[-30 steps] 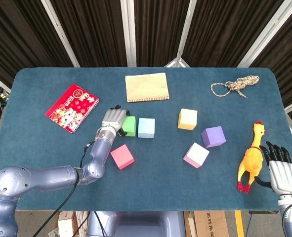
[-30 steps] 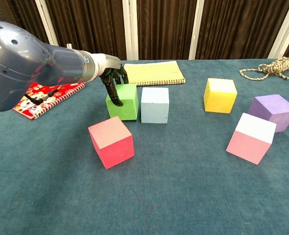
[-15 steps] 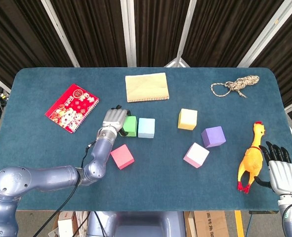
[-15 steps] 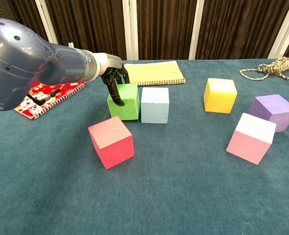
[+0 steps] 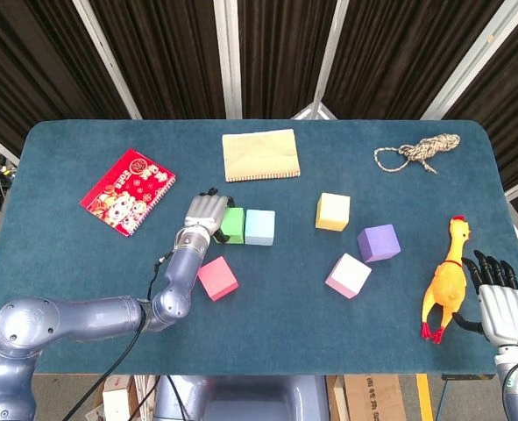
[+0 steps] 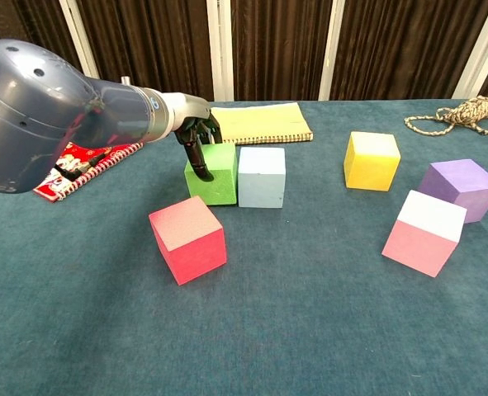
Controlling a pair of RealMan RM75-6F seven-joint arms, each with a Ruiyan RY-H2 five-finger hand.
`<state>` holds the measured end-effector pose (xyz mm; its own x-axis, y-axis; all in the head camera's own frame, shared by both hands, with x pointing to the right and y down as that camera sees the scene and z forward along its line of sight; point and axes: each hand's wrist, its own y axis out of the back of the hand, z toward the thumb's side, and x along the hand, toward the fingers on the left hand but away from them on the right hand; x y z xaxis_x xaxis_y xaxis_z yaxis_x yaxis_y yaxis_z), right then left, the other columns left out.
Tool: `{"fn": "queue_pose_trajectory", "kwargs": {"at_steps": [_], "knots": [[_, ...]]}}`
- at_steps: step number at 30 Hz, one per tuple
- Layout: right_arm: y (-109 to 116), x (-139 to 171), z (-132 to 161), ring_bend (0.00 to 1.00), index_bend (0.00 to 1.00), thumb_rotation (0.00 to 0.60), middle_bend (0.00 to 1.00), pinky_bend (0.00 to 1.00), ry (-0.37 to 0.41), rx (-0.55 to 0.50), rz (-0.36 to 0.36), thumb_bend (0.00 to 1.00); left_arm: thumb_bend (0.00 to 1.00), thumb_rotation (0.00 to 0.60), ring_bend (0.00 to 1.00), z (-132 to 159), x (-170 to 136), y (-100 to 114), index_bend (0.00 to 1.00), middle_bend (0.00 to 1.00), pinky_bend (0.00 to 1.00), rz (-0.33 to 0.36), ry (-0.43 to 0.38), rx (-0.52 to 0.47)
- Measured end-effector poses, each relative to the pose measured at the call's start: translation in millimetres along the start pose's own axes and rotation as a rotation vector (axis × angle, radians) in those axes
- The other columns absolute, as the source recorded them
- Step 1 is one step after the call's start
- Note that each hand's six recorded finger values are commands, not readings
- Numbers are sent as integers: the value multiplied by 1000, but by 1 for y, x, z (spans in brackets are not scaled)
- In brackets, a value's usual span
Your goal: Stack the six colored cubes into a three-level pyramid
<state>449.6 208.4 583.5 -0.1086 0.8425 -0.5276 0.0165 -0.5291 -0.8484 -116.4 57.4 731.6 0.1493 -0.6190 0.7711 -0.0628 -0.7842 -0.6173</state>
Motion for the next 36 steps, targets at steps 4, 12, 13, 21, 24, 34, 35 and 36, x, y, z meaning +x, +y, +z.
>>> {"fn": "queue_pose_trajectory", "kwargs": {"at_steps": [4,12,13,21,24,34,35,36], "knots": [[0,0,0,34,130,600,47,0,0,-1,2,189,363,600,79,0,0,1,371,338,169,2,4,2],[1,0,-1,34,130,600,47,0,-1,-3,0,190,362,600,78,-1,0,0,371,338,169,2,12,3],[1,0,-1,34,131,600,47,0,-1,-3,1,190,362,600,78,-1,0,0,371,338,169,1,12,3],[-1,0,0,34,130,600,47,0,-1,-1,5,190,362,600,79,-1,1,1,372,339,168,6,16,-2],[-1,-1,-1,33,130,600,47,0,-4,-2,6,190,361,600,79,0,1,1,371,338,168,6,15,1],[0,0,-1,34,130,600,47,0,-4,-2,4,190,359,600,79,3,1,-2,372,338,169,3,7,0],[0,0,-1,34,130,600,47,0,-4,-3,4,189,359,600,79,3,1,-2,372,338,168,3,7,0],[0,0,-1,34,131,600,47,0,-5,-3,3,190,359,600,79,4,1,-2,372,338,168,3,7,1]]}}
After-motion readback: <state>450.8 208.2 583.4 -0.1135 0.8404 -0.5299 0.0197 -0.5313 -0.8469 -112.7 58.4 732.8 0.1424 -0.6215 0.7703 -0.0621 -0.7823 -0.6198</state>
